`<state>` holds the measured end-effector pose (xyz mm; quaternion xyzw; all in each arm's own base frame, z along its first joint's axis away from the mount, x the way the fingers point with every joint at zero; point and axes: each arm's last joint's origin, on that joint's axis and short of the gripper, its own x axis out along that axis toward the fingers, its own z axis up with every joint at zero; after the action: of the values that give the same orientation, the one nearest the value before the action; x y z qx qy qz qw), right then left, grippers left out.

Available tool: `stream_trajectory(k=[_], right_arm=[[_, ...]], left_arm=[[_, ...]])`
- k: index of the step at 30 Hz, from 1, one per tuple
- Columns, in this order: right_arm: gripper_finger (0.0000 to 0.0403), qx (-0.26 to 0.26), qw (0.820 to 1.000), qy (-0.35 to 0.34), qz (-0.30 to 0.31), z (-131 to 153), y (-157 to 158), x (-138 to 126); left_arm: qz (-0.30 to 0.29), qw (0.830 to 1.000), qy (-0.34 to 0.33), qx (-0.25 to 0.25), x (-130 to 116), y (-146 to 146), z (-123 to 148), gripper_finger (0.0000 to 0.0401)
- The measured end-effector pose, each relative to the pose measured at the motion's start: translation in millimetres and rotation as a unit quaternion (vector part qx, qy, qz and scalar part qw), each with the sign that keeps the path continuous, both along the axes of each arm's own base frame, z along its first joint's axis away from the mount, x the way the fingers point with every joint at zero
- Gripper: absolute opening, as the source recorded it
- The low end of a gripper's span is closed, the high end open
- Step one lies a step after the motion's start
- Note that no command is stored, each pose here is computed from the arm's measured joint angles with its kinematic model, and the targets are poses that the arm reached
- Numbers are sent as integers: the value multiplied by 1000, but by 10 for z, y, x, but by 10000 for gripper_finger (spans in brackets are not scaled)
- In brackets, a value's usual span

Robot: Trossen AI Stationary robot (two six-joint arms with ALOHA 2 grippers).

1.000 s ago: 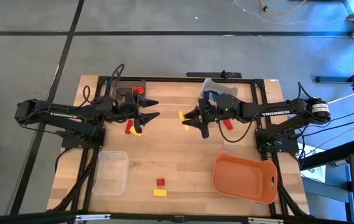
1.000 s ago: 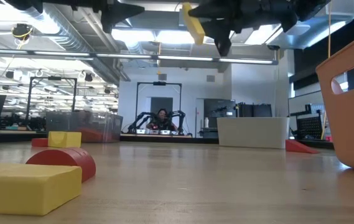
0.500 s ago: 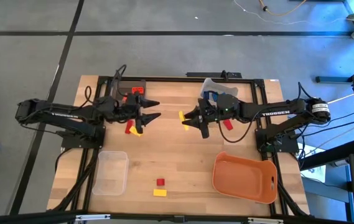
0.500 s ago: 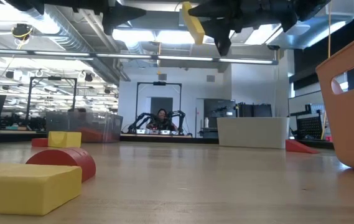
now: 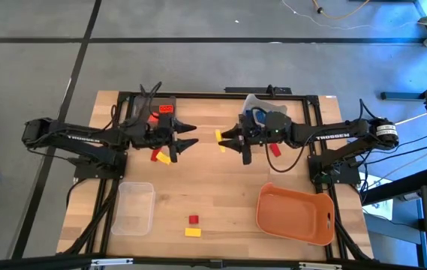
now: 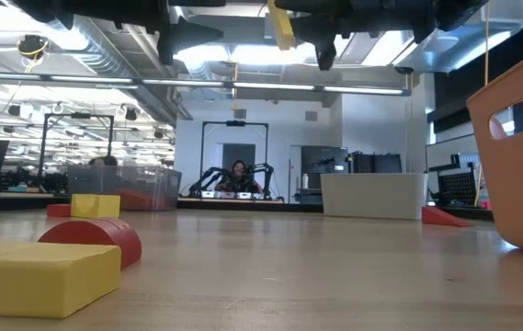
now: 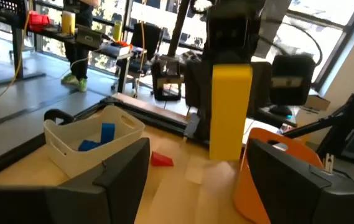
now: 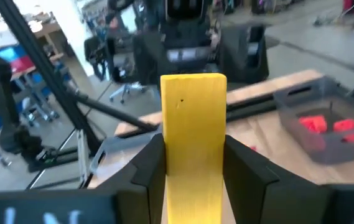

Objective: Sort & place blocks by color
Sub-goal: Put the top right yellow block into the transparent bin

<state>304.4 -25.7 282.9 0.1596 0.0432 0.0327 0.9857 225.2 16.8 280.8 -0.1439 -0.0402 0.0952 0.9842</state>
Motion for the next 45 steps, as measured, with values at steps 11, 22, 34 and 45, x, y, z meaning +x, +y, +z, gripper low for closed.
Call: stream_trajectory(k=[11,22,34,45], right_arm=[[124,3,997,-74,-37,145,-21,3],[124,12,997,-72,-32,18,28,123],[124,17,995,-91,-22,14,34,150],[124,6,996,-86,-33,-2,17,161]], left_arm=[[-19,998,-58,-30,261,6,-106,260],[-25,995,-96,-31,494,18,-242,260],[-67,994,-83,-37,597,1,-174,260],[-114,988,-89,-57,581,-27,-127,260]])
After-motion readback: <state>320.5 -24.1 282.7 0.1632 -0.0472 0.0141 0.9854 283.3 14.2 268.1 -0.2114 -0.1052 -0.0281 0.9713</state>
